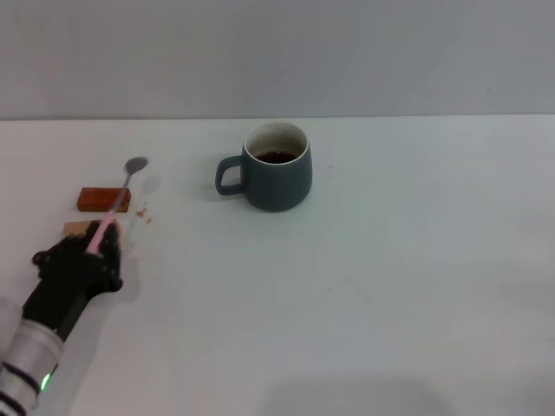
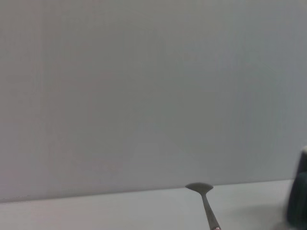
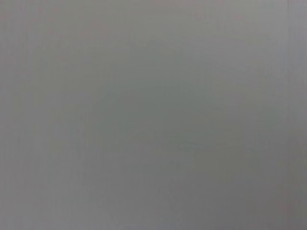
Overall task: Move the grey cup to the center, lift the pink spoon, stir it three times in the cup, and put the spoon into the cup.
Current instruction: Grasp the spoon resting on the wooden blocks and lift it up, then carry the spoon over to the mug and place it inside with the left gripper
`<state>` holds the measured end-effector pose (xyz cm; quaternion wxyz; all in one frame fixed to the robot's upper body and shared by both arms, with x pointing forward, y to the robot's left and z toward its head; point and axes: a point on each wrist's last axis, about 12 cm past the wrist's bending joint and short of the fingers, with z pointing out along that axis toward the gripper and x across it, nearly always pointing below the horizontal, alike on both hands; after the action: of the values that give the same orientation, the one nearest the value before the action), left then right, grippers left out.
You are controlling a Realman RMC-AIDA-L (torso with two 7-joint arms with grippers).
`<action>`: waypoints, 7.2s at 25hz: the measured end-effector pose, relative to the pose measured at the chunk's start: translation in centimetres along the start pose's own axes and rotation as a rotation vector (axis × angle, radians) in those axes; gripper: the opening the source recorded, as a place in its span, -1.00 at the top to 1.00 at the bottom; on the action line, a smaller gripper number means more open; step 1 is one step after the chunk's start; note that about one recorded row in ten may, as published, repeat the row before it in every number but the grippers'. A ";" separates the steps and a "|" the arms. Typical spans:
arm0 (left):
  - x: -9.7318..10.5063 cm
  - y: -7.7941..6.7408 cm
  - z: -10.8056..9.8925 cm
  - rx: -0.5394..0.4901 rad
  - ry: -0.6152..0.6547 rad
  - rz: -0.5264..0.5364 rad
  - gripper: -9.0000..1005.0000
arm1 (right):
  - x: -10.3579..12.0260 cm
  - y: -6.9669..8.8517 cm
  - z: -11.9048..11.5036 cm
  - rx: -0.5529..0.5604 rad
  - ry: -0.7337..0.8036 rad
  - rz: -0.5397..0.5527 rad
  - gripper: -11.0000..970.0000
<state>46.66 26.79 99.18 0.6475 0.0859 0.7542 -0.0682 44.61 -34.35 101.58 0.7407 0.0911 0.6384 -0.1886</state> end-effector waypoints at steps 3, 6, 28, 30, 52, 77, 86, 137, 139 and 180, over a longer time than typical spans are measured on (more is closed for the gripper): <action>-3.0 0.0 1.3 0.077 0.016 0.035 0.65 | -0.1 0.1 0.0 0.000 -0.003 0.003 0.98; -5.3 -0.1 2.1 0.108 0.037 0.072 0.65 | -0.1 0.1 0.0 -0.001 -0.004 0.004 0.98; -23.1 -5.8 4.4 0.327 0.191 0.688 0.65 | 0.1 -0.2 -0.5 0.015 0.008 0.013 0.98; -24.0 -6.0 4.6 0.360 0.199 0.727 0.65 | 0.0 -0.2 -0.5 0.016 0.007 0.018 0.98; -23.4 -6.5 9.2 0.518 0.378 0.919 0.65 | -0.2 -0.8 -2.1 0.060 -0.006 0.049 0.98; -21.3 -6.6 14.8 0.558 0.503 0.984 0.65 | -0.2 -1.1 -2.4 0.063 -0.005 0.041 0.98; -21.0 -8.0 15.8 0.583 0.499 1.000 0.65 | -0.2 -1.2 -2.4 0.061 -0.003 0.042 0.98; -20.7 -8.2 14.2 0.563 0.500 1.038 0.65 | -0.2 -0.5 -2.0 0.033 -0.001 0.047 0.98; -20.6 -7.9 14.1 0.551 0.507 1.046 0.65 | -0.2 -0.5 -1.9 0.033 -0.002 0.048 0.98; -20.4 -6.8 14.5 0.489 0.471 1.006 0.65 | -0.1 -0.2 -1.7 0.009 0.003 0.042 0.98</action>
<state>62.22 16.23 117.07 0.3774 0.5909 0.7066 0.0958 43.03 -33.86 101.44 0.7430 0.1081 0.6366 -0.1760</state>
